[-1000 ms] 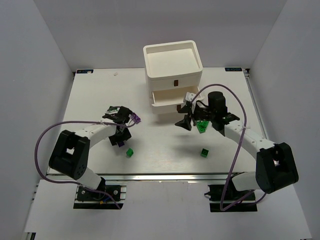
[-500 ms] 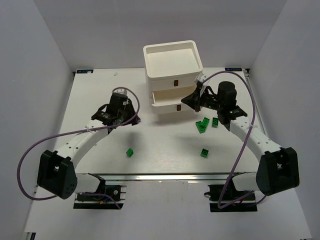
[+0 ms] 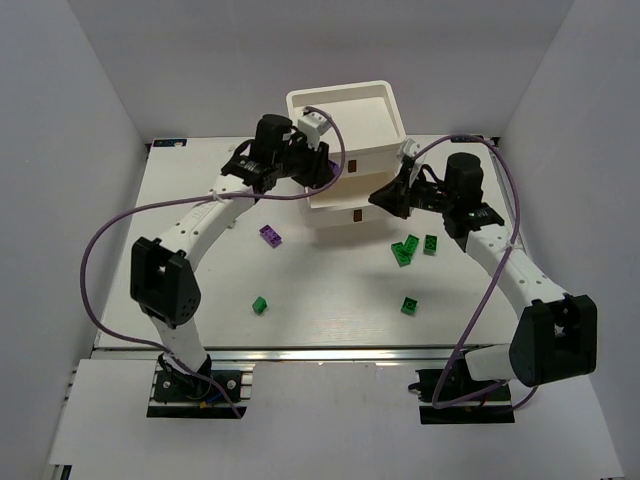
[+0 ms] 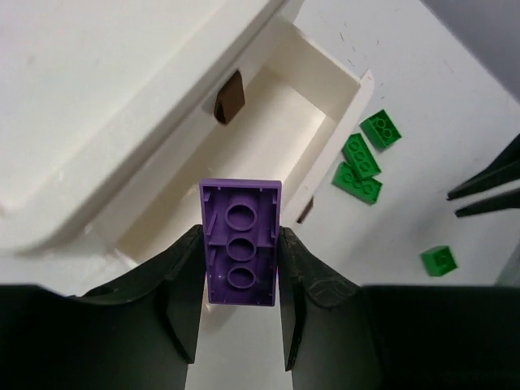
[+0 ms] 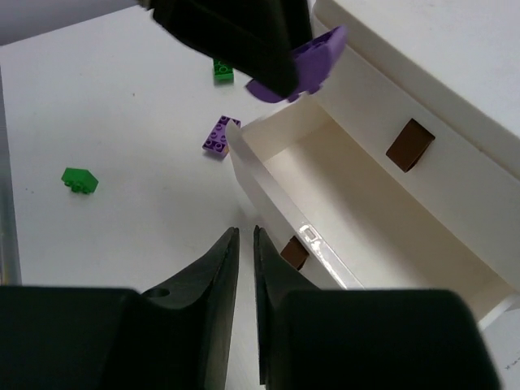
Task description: Sort the legos into containers by color
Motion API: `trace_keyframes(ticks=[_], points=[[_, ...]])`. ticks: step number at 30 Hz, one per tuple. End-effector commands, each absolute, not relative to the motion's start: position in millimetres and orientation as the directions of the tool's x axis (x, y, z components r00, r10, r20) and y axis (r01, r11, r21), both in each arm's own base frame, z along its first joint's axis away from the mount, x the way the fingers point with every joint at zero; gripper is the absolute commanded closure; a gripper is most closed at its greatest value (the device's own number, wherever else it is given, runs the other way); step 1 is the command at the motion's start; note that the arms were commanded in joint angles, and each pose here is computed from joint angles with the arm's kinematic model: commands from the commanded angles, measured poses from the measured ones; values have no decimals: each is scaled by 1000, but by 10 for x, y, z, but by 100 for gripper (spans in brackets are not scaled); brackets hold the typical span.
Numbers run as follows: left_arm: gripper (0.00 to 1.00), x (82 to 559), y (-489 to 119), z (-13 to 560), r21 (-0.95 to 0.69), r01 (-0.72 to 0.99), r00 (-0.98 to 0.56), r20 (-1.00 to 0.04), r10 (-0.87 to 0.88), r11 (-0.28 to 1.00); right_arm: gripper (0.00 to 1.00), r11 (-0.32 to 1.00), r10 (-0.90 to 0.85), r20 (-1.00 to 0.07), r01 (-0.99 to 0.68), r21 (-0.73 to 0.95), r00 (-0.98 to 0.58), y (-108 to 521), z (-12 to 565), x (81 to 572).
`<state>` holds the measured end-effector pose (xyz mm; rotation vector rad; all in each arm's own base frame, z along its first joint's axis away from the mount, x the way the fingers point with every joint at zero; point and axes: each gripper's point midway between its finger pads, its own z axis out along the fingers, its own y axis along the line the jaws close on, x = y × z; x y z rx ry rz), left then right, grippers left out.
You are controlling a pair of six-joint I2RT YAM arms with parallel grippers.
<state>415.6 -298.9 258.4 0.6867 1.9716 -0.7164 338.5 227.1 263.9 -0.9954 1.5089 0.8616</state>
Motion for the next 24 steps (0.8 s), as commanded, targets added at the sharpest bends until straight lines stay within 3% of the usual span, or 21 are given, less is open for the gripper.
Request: trace_keyframes(ticks=[1,4,9,10,11,18,21,23,24], points=[[89,4243,-3104,2722,-39,820,-264,-911,318,570,81,354,-145,-989,-935,-26,-27,2233,2767,3401],[84,4352,-3213,2656,-27,828,-248,-914,322,561,63,346,-155,-988,-937,-41,-15,2217,2780,3394],[57,4435,-3340,2485,-39,818,-278,-901,334,574,43,331,-184,-983,-941,-68,6,2182,2749,3400],[46,4437,-3383,2483,-38,814,-279,-900,333,579,40,330,-187,-982,-941,-78,16,2172,2753,3409],[42,4474,-3367,2480,-33,802,-284,-900,332,596,39,325,-195,-981,-944,-62,-3,2164,2705,3389],[28,4494,-3357,3016,-21,765,-233,-941,245,644,36,257,-236,-969,-957,-134,72,2206,2612,3321],[29,4442,-3178,3405,-90,693,-259,-957,131,715,32,198,-252,-962,-968,-156,104,2304,2564,3300],[40,4376,-2997,3540,-143,628,-290,-955,59,765,31,151,-285,-951,-974,-171,122,2373,2485,3253],[51,4327,-2698,3601,-169,517,-309,-951,-2,839,31,104,-294,-946,-980,-172,134,2534,2452,3198]])
